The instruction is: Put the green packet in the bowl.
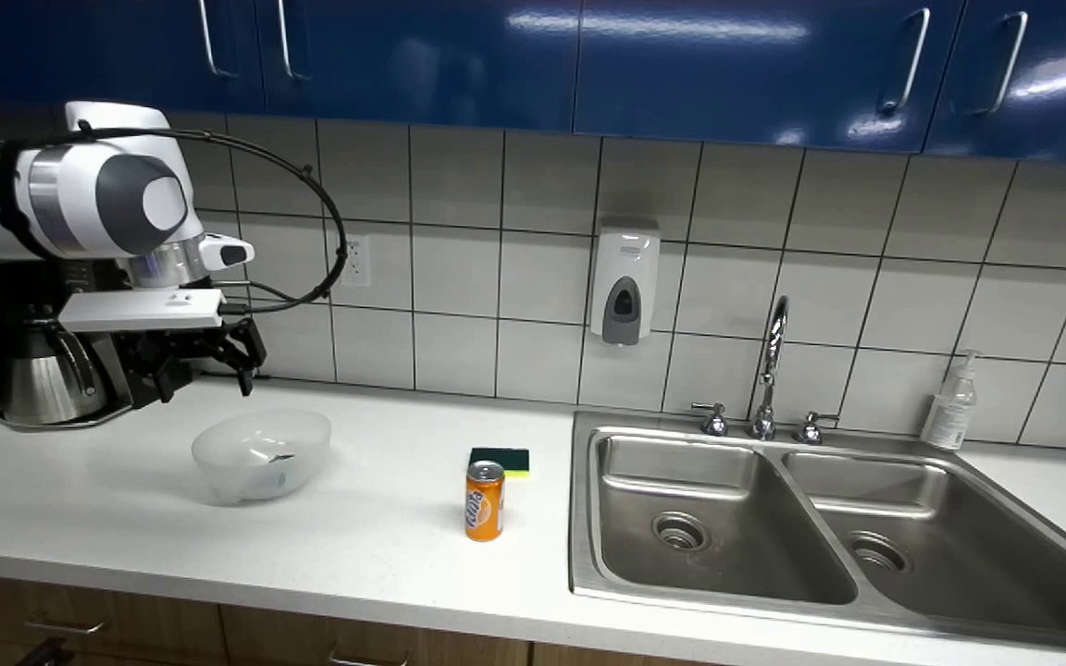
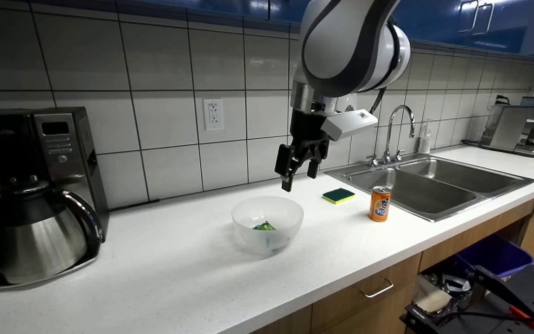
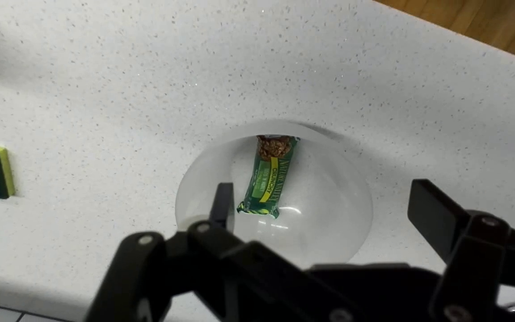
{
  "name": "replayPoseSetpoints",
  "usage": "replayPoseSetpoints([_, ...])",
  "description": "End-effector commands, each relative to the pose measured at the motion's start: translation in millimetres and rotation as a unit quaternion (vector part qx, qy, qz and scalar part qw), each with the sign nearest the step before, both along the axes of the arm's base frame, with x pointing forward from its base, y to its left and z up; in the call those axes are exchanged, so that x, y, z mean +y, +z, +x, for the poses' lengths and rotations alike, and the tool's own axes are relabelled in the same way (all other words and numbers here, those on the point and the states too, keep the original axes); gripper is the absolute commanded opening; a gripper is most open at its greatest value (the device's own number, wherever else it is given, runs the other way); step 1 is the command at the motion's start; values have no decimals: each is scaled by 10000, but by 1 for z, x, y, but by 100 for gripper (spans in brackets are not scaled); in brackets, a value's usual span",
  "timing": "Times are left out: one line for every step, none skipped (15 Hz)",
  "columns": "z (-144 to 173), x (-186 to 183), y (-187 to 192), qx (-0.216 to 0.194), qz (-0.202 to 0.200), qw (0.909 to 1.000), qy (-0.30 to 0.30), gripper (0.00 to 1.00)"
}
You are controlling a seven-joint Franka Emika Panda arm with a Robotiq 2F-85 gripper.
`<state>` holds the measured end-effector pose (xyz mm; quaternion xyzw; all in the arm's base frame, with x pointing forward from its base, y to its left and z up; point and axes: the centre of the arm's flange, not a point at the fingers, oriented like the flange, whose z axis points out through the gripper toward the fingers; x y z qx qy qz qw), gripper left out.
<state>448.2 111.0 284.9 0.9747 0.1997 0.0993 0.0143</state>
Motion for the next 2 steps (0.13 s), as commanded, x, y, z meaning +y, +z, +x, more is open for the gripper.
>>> replayPoseSetpoints([-5,-1,1,-9,-5,10000,22,100])
replayPoseSetpoints([-10,-3,3,-19,-8,10000,33,100])
